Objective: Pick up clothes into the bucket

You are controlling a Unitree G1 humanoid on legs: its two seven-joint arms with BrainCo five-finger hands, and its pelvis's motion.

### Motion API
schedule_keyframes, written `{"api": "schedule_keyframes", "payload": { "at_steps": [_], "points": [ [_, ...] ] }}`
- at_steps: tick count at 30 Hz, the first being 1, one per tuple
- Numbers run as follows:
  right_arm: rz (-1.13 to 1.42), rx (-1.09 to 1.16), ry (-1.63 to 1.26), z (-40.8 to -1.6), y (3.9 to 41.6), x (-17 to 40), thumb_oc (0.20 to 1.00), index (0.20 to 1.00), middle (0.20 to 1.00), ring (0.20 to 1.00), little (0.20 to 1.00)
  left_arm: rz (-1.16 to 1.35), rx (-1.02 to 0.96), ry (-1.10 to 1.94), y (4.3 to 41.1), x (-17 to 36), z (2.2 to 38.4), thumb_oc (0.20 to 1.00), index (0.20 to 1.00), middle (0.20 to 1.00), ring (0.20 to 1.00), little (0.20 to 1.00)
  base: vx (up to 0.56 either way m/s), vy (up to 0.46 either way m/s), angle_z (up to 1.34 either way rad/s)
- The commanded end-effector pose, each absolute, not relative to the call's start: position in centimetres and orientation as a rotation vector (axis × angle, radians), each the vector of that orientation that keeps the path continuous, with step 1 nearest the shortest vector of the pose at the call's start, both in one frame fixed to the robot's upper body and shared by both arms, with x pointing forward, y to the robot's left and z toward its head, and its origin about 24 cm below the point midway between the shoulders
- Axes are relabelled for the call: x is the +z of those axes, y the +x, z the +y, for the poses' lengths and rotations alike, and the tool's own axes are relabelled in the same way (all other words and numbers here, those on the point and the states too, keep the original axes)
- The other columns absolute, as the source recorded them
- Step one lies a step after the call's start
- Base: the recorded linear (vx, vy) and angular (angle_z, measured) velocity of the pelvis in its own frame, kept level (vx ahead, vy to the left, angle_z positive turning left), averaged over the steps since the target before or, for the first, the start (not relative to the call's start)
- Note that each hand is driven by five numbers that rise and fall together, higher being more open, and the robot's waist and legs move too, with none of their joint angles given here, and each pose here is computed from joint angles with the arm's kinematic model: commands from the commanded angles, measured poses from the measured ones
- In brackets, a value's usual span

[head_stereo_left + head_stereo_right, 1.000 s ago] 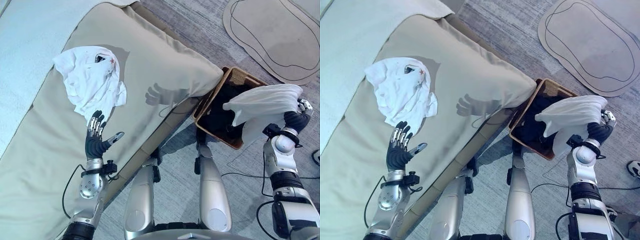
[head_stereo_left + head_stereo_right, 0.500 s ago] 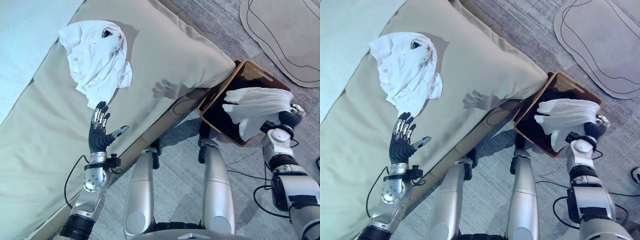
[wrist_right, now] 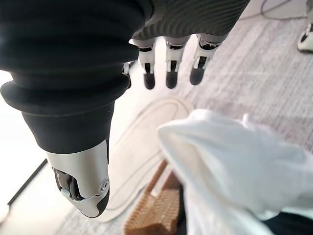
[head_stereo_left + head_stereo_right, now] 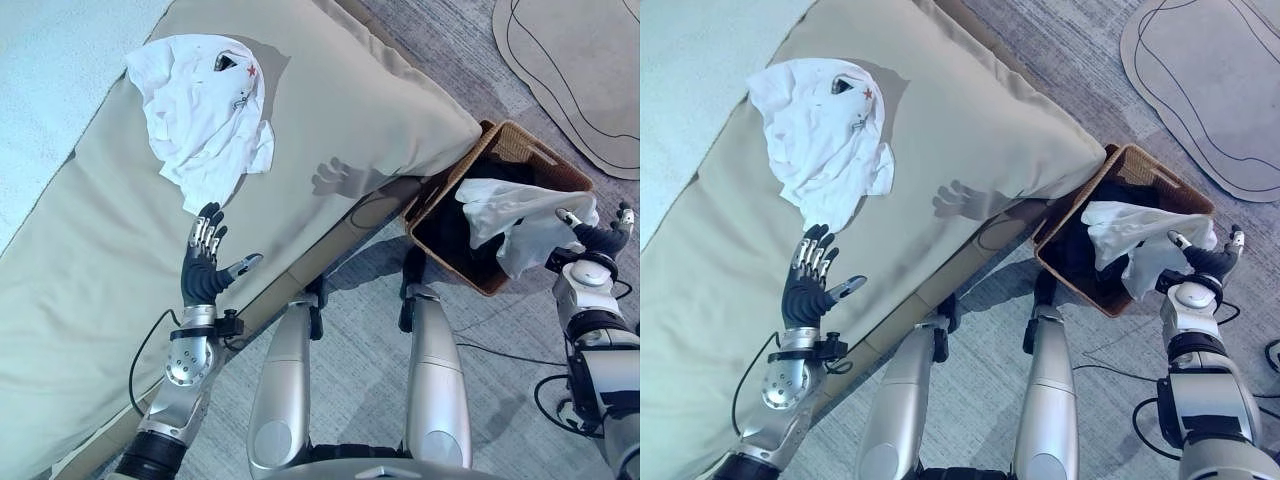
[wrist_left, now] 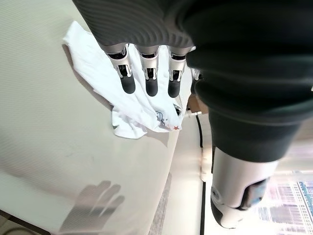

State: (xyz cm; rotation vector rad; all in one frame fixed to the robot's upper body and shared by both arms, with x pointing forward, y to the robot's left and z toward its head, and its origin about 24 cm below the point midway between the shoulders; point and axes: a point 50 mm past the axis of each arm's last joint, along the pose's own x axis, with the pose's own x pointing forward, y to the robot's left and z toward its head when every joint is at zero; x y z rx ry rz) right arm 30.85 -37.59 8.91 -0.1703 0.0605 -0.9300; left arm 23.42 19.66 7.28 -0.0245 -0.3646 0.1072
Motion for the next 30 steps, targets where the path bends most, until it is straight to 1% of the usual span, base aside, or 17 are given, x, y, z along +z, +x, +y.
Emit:
{"api": "schedule_keyframes", "payload": {
  "at_steps": [1,9,13,16,18,22,24,30],
  "points": [
    [0.054,-0.936,-0.237,-38.4,30.2,9.1,1.000,1.000,1.000,1.000,1.000,-0.421,0.139,-0.039,22.9,8.1,20.7,1.000,1.000,1.000,1.000,1.000,0.00,0.000,0.00],
    [0.002,-0.899,-0.225,-37.2,31.3,9.9,1.000,1.000,1.000,1.000,1.000,-0.417,0.138,-0.042,23.2,8.0,20.7,1.000,1.000,1.000,1.000,1.000,0.00,-0.002,0.05],
    [-0.003,-0.846,-0.219,-35.4,31.7,8.8,1.000,1.000,1.000,1.000,1.000,-0.385,0.149,-0.034,23.6,7.3,20.7,1.000,1.000,1.000,1.000,1.000,0.02,-0.024,0.11],
    [0.041,-0.779,-0.234,-33.6,31.0,6.1,1.000,1.000,1.000,1.000,1.000,-0.344,0.177,-0.006,23.9,6.5,21.0,1.000,1.000,1.000,1.000,1.000,0.06,-0.071,0.17],
    [0.044,-0.709,-0.220,-31.6,29.7,3.9,1.000,1.000,1.000,1.000,1.000,-0.318,0.225,0.042,24.0,5.9,21.7,1.000,1.000,1.000,1.000,1.000,0.08,-0.101,0.22],
    [0.036,-0.626,-0.178,-29.6,27.0,1.7,1.000,1.000,1.000,1.000,1.000,-0.257,0.291,0.107,24.5,4.7,22.7,1.000,1.000,1.000,1.000,1.000,0.07,-0.133,0.21],
    [0.006,-0.573,-0.165,-28.5,25.8,1.4,1.000,1.000,1.000,1.000,1.000,-0.221,0.328,0.146,24.9,4.0,23.3,1.000,1.000,1.000,1.000,1.000,0.10,-0.166,0.55],
    [-0.071,-0.541,-0.136,-27.3,25.8,2.5,1.000,1.000,1.000,1.000,1.000,-0.195,0.349,0.195,25.7,3.5,23.3,1.000,1.000,1.000,1.000,1.000,0.04,0.062,0.22]
  ]
}}
